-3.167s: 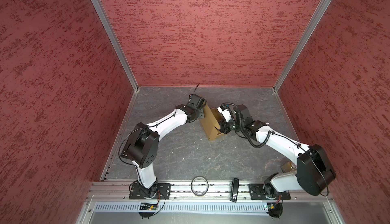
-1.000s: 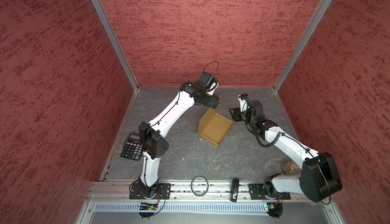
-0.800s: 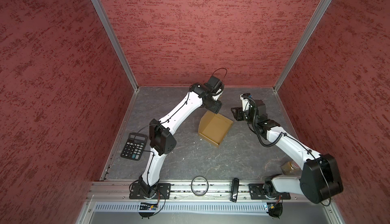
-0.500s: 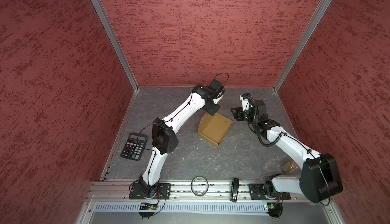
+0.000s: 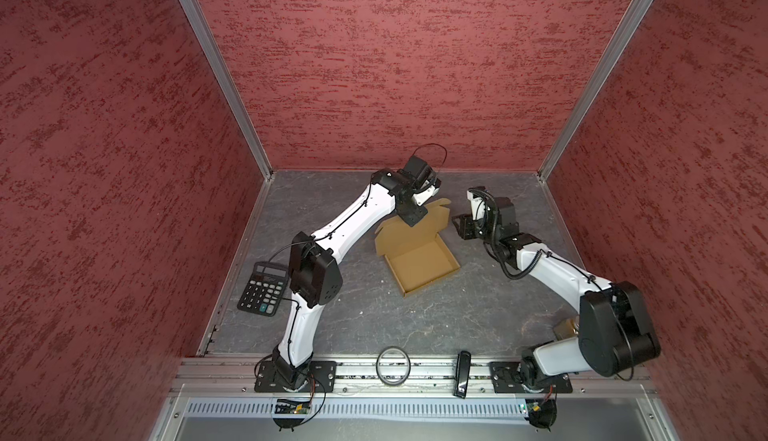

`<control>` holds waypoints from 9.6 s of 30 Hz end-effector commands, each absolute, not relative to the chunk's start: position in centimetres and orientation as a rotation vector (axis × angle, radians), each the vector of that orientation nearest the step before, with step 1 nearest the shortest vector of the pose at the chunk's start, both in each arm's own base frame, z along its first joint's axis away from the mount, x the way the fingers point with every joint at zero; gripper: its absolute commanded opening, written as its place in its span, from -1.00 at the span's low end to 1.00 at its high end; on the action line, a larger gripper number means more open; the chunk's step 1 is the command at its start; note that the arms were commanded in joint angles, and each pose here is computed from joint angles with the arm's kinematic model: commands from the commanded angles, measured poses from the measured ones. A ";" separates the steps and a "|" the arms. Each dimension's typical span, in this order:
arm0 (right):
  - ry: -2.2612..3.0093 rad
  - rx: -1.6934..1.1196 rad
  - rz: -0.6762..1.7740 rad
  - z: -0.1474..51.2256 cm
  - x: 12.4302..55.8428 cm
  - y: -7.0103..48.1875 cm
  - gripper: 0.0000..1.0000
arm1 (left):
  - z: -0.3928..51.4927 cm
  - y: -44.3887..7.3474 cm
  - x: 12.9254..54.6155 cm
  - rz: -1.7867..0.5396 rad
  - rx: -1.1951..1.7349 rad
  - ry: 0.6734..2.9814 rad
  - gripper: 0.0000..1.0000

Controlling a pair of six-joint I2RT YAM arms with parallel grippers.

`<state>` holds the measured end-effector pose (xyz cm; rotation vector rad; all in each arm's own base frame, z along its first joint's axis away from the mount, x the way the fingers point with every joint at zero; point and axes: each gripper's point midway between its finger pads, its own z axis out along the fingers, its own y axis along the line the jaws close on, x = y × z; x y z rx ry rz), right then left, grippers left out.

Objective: Fold the paper box

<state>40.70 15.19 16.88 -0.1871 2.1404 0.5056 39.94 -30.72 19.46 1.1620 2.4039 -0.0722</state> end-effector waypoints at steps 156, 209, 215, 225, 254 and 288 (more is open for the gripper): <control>1.935 -0.676 0.634 19.4 41.8 23.1 -0.92 | 22.1 -31.1 43.4 -0.228 1.059 2.223 -0.62; 1.915 -0.763 0.568 20.9 39.6 22.6 -0.96 | 18.2 -16.0 47.4 -0.531 0.386 2.182 0.10; 1.913 -0.754 0.566 21.2 40.0 22.6 -0.96 | 17.9 -16.9 47.3 -0.581 0.396 2.172 -0.08; 1.930 -0.715 0.537 20.6 41.1 22.5 -0.96 | 17.7 -17.3 46.6 -0.606 0.413 2.187 -0.52; 1.959 -0.631 0.402 20.0 43.6 23.6 -0.96 | 17.9 -20.9 44.5 -0.664 0.379 2.120 -0.96; 2.047 -0.555 0.479 16.6 41.1 25.1 -0.73 | 17.7 -22.7 40.5 -0.548 0.330 2.046 -0.97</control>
